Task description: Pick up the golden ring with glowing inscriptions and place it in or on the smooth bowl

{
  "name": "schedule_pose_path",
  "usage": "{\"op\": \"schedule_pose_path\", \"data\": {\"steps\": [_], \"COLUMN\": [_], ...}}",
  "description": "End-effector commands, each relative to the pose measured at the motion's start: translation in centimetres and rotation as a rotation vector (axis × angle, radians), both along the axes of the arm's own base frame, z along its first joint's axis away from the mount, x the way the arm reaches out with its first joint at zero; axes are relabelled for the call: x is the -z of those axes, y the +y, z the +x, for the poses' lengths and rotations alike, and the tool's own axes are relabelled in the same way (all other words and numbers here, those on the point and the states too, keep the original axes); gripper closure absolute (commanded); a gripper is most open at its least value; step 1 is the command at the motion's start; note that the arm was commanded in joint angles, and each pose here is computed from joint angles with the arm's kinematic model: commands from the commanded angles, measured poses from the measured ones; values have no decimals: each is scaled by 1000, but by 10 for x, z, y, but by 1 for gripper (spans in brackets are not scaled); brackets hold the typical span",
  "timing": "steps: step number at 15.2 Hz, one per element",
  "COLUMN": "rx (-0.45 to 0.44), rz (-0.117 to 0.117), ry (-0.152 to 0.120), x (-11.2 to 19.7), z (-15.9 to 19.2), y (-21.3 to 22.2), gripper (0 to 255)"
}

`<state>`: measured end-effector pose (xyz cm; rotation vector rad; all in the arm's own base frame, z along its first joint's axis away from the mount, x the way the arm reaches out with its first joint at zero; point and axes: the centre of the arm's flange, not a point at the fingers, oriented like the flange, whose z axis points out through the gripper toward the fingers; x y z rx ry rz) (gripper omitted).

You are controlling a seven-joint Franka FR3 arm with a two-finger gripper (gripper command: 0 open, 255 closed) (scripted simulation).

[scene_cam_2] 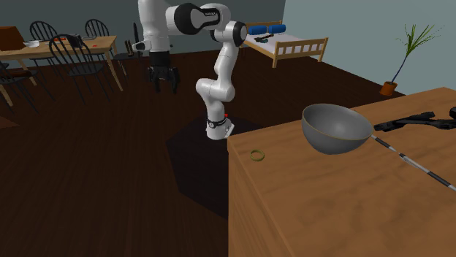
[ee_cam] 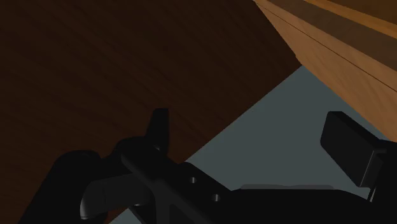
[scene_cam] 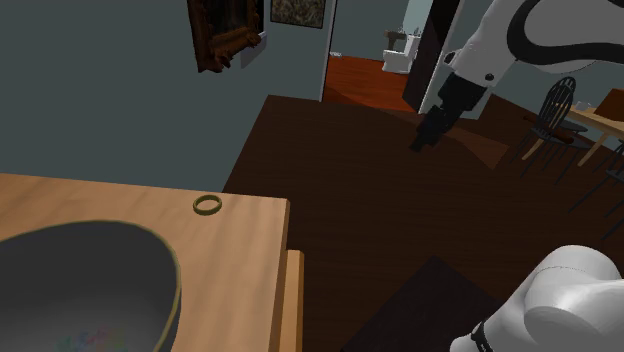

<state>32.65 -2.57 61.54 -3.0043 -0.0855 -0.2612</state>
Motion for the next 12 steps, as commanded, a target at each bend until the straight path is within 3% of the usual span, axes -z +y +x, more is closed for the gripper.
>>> {"op": "schedule_pose_path", "data": {"steps": [1,12], "rx": [0,-177], "rz": [0,51], "ry": [0,-111], "x": [0,17], "z": [0,44], "y": [0,120], "gripper": [0,0]}}
